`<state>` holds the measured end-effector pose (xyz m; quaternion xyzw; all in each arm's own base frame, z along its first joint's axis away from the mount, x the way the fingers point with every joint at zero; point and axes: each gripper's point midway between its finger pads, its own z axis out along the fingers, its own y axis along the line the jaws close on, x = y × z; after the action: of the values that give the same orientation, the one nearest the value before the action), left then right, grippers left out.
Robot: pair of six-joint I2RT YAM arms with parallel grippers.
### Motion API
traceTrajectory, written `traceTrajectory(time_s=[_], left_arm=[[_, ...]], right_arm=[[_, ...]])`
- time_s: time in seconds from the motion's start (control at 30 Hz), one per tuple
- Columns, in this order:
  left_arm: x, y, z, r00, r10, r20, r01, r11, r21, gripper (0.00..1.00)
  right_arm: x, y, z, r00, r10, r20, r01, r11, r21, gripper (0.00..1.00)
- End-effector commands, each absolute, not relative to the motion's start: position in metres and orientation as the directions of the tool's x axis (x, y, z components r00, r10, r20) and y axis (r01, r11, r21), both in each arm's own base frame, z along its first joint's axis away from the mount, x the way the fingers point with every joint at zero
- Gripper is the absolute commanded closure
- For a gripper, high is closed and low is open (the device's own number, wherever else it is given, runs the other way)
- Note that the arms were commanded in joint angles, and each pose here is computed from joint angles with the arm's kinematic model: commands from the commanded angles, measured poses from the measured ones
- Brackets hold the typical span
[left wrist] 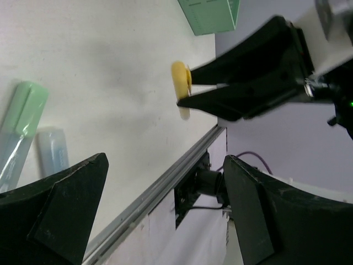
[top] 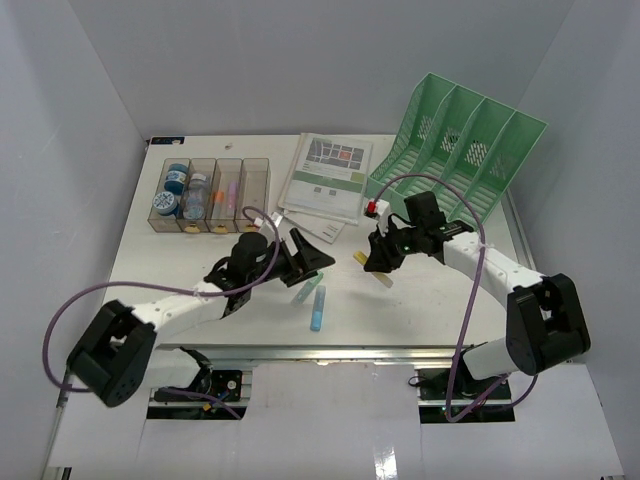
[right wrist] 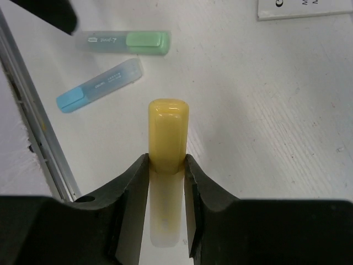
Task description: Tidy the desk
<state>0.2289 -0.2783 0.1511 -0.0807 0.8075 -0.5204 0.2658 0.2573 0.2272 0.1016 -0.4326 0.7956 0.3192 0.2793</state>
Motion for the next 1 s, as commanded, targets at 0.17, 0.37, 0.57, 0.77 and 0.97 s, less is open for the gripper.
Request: traceTrajectory(time_s=[0.17, 0.37, 0.57, 0.77, 0.97], left_arm=[[0.291, -0.362, 0.196, -0.777, -0.493, -0.392, 0.227, 0.361, -0.904, 0.08], [0.293, -0.394, 0.198, -0.794, -0.468, -0.389, 0.241, 0.345, -0.907, 0.14], [0.285, -0.406, 0.191, -0.801, -0.453, -0.392, 0.231, 0.369, -0.900, 0.19], [0.282, -0.419, 0.187, -0.808, -0.440, -0.392, 0.232, 0.374, -0.898, 0.31], [0.278, -0.431, 0.186, -0.815, -0.412, -0.406, 0.248, 0.385, -0.889, 0.50]], right_arm=[[0.250, 0.217, 0.137, -0.426, -0.351, -0.834, -0.894, 0.305, 0.329, 0.92], [0.250, 0.217, 0.147, -0.409, -0.331, -0.851, -0.901, 0.297, 0.317, 0.92], [0.253, 0.213, 0.152, -0.403, -0.319, -0.858, -0.898, 0.317, 0.304, 0.92], [0.254, 0.211, 0.156, -0.394, -0.309, -0.866, -0.899, 0.324, 0.294, 0.92], [0.258, 0.206, 0.156, -0.389, -0.307, -0.869, -0.896, 0.345, 0.279, 0.92]])
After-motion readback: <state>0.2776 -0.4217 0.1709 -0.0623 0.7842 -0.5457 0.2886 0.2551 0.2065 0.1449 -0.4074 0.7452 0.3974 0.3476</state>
